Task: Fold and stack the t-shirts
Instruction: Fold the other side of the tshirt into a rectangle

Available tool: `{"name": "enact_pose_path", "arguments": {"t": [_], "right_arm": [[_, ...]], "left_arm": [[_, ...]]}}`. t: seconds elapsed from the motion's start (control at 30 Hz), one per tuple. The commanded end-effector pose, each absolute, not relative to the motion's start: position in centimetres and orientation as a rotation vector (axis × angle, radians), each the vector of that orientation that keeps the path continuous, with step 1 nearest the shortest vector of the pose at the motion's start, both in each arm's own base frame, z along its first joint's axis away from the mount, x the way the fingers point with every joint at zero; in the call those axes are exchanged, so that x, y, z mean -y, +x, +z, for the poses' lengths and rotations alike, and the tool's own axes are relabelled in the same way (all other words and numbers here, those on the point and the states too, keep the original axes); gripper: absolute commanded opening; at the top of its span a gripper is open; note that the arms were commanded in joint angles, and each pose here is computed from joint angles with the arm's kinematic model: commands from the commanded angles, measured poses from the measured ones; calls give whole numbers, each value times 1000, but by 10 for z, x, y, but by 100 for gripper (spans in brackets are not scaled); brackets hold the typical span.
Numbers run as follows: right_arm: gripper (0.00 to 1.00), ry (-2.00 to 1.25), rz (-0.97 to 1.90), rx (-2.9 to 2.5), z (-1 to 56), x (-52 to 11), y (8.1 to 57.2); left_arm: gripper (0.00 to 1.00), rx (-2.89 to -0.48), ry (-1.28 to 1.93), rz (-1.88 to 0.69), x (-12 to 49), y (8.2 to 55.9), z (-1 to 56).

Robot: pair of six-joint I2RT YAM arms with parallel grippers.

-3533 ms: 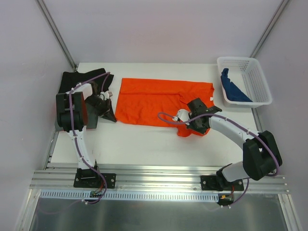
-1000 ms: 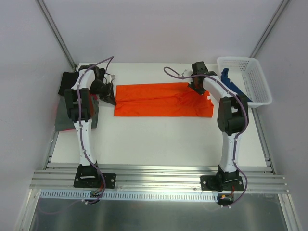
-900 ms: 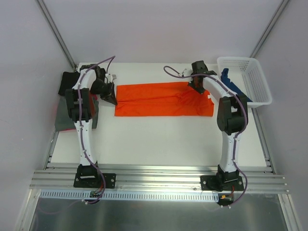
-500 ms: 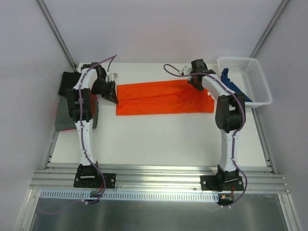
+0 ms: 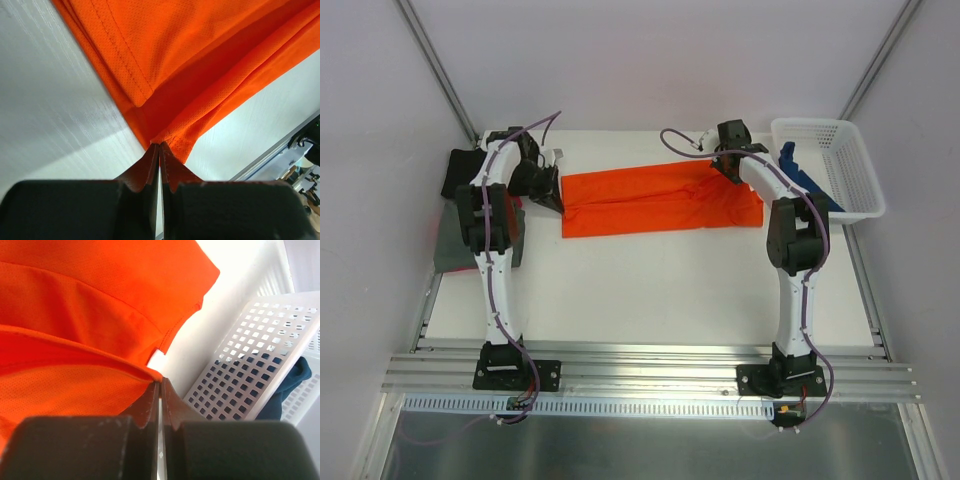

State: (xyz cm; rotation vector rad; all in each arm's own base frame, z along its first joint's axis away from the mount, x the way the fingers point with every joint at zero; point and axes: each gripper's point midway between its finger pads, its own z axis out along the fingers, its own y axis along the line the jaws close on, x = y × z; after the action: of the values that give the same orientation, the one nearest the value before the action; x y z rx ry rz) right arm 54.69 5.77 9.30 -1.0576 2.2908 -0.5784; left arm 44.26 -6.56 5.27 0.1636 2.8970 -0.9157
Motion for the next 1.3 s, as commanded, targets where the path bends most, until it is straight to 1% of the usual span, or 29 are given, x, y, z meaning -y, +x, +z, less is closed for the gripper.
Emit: {"name": "enact_pose_path", "arguments": {"t": [0.0,0.2,0.27,0.47,0.57,0.6,0.63,0.67,0.73,0.8,0.83,0.87,0.9,0.93,0.97,1.0,1.03,1.07,1.1,1.13,1.27], "right_arm": [[1,-957,-627,-2205,143,-52,559],[1,-959,-615,-2208,159,-50,540],[1,-975,-597,-2229,154,-49,528],[1,-947,-578,-2209,176,-46,510],[1,-939,-558,-2197,179,-51,518],[1,-928,-559,-2168,190,-54,528],[1,-938,-562,-2167,188,-57,533],[1,-962,-566,-2186,171,-59,542],[0,-970,-580,-2155,174,-64,560],[1,-997,-590,-2204,142,-67,571],[2,-972,-598,-2189,150,-70,580],[25,-970,-603,-2202,140,-71,584],[42,-964,-631,-2227,122,-68,589],[55,-948,-644,-2209,120,-74,594],[66,-945,-653,-2215,115,-74,594],[71,-937,-655,-2216,115,-77,593],[75,-930,-651,-2216,116,-79,592],[78,-923,-638,-2227,113,-83,587],[79,-920,-634,-2226,116,-84,585],[80,-906,-630,-2213,126,-85,583],[80,-852,-585,-2199,156,-87,571]], "left_arm": [[0,-2800,215,-860,58,445,100],[0,-2787,222,-894,63,432,114],[0,-2777,224,-899,63,429,119],[0,-2767,223,-945,69,419,128],[0,-2771,223,-947,70,421,124],[0,-2769,223,-939,69,425,123],[0,-2774,221,-933,68,426,122],[0,-2784,215,-931,67,429,116],[0,-2779,214,-921,66,435,114],[0,-2796,204,-907,64,442,103],[0,-2806,191,-891,62,445,98],[0,-2826,178,-873,59,447,88],[0,-2836,168,-841,56,450,84],[7,-2844,164,-827,55,452,79],[27,-2859,157,-809,53,452,75],[42,-2869,143,-792,52,452,73],[71,-2876,139,-765,49,453,71],[76,-2879,136,-757,49,453,71],[78,-2882,128,-741,47,453,71],[82,-2883,126,-715,45,454,71],[84,-2841,137,-651,41,457,93]]}}
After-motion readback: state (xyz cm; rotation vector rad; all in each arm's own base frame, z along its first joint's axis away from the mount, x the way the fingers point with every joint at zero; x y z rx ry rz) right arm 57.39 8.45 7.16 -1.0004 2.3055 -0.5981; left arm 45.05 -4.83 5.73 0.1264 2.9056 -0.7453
